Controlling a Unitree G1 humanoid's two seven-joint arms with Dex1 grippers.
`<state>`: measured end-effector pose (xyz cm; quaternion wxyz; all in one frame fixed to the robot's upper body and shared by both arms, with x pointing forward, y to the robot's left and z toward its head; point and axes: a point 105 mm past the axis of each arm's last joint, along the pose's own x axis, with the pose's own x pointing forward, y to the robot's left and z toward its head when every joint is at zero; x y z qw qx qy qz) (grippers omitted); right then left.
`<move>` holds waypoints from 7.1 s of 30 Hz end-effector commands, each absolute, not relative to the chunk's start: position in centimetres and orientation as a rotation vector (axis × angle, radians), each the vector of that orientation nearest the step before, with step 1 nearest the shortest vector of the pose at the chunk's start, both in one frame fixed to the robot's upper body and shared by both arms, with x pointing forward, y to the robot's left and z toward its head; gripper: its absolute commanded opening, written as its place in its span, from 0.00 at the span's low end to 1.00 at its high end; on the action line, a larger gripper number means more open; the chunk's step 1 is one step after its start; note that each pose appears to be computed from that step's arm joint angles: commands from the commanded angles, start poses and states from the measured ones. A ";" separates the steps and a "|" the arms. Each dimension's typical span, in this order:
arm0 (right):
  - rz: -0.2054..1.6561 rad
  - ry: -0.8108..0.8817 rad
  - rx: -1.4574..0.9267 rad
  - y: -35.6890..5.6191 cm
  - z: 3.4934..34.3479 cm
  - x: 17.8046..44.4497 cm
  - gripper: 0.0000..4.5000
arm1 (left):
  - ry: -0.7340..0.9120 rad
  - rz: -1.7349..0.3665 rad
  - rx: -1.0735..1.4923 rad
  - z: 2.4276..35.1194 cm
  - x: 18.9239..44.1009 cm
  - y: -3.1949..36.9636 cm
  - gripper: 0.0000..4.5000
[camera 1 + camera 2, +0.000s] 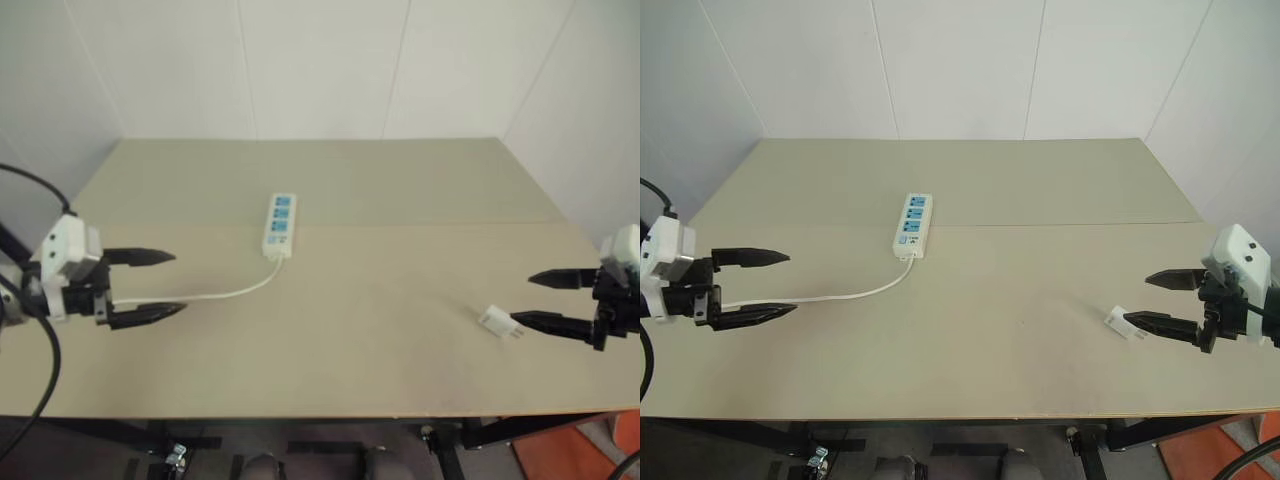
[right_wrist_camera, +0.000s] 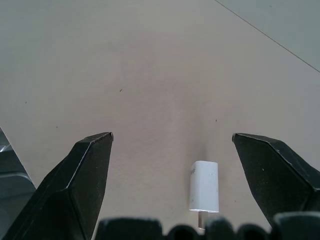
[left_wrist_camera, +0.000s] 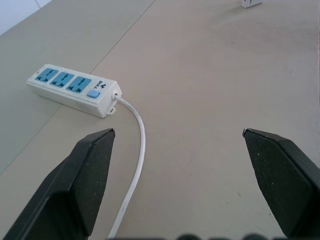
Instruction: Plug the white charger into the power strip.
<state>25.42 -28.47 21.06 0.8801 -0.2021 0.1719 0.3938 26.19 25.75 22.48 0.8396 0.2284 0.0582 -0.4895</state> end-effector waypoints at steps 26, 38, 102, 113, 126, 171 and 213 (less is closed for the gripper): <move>0.801 0.235 -0.449 -27.0 22.8 26.4 1.00 | -0.054 -0.325 0.068 19.6 39.7 14.3 0.99; 0.803 0.213 -0.440 -26.6 22.9 26.4 1.00 | -0.020 -0.126 0.074 18.3 45.3 10.4 0.99; 0.524 0.677 -0.406 -26.8 20.7 30.6 1.00 | 0.073 -1.582 0.481 11.3 31.5 10.3 0.73; 0.583 0.884 -0.580 -27.8 16.6 31.0 1.00 | 0.076 -1.557 0.415 9.8 30.8 8.6 0.73; 0.627 1.008 -0.672 -28.9 13.0 32.8 1.00 | 0.085 -1.536 0.417 9.6 30.0 8.9 0.73; 1.226 -0.039 0.062 -6.2 18.5 31.1 0.25 | 0.107 -1.480 0.464 8.8 32.8 7.5 0.73; 1.314 -0.176 -0.072 -5.1 14.2 32.0 0.25 | 0.190 -1.550 0.429 8.1 31.8 9.4 0.73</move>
